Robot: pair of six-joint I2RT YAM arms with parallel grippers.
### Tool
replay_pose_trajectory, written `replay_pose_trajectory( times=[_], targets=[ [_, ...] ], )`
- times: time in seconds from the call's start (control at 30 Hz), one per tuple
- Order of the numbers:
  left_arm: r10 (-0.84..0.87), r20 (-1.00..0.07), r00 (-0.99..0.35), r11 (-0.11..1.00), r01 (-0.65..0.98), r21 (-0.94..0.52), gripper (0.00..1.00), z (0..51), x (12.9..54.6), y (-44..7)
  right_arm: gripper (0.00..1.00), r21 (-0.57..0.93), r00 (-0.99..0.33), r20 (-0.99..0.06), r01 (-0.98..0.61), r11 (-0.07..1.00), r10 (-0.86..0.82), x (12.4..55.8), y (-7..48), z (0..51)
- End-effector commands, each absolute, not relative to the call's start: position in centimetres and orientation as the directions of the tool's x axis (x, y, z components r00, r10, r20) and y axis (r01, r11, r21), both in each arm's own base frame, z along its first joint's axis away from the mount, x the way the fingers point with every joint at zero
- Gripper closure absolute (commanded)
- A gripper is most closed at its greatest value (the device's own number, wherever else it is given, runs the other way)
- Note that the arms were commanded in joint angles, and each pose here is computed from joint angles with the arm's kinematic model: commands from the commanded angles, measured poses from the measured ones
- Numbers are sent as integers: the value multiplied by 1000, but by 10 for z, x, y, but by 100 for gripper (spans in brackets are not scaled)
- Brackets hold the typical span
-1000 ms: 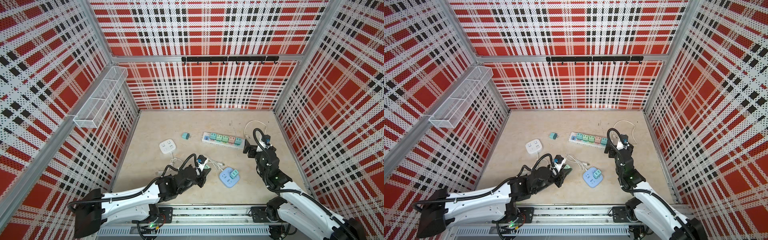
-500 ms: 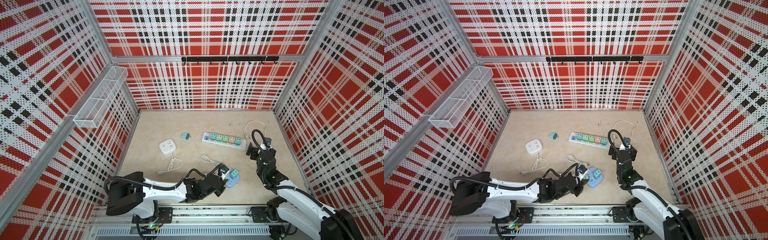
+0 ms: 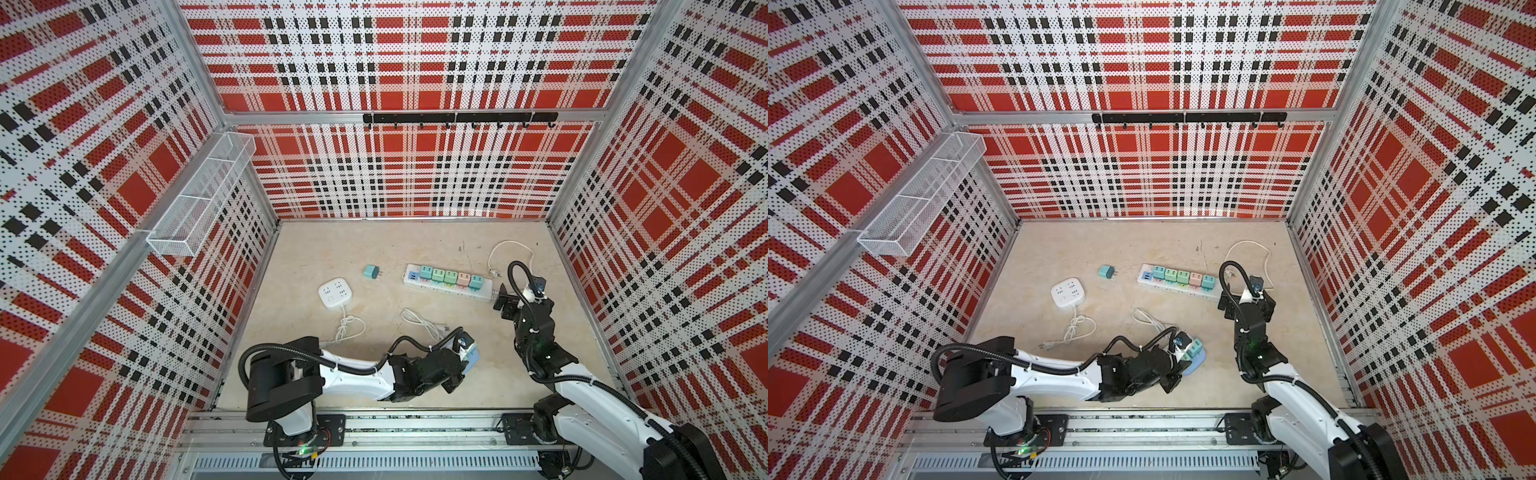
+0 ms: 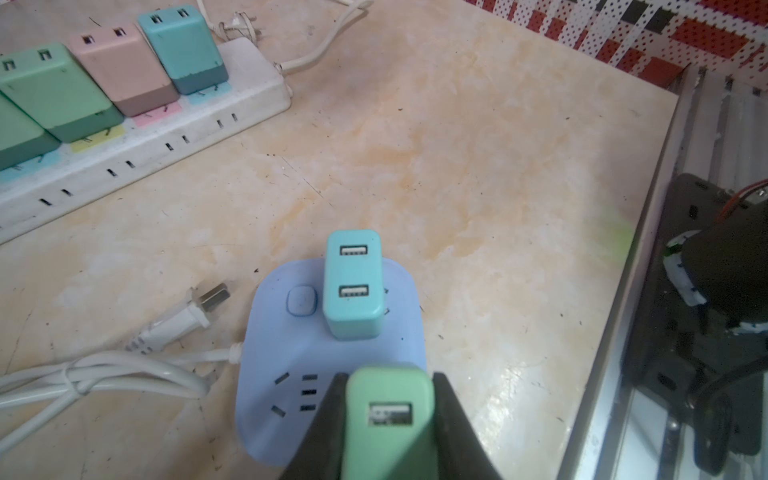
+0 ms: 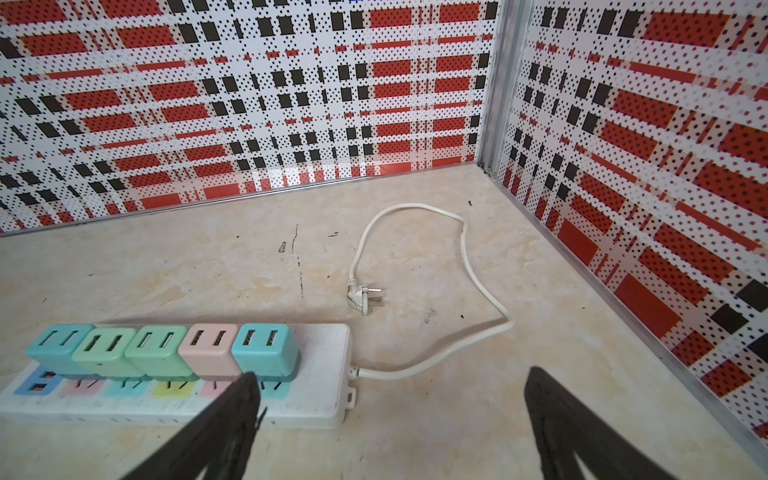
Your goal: Insert the plug
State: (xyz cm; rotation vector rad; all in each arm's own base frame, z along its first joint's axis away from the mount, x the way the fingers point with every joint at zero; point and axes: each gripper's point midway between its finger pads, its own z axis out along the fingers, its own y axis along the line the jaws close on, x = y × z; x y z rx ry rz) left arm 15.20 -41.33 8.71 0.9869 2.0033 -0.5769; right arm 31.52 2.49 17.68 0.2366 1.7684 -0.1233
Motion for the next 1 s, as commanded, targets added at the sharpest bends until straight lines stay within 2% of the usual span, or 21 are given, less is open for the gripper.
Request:
replay_pose_trajectory(
  times=[0.0, 0.33, 0.97],
  targets=[
    [409, -837, -364, 606, 794, -49, 100, 91, 162, -420, 0, 59, -160, -982, 226, 972, 96, 319, 25, 186],
    [389, -853, -348, 619, 784, -38, 100, 103, 171, -418, 0, 60, -160, -982, 223, 973, 97, 318, 26, 186],
    [457, -810, -367, 645, 764, 18, 100, 75, 179, -415, 0, 60, -161, -982, 218, 974, 97, 319, 27, 186]
  ],
)
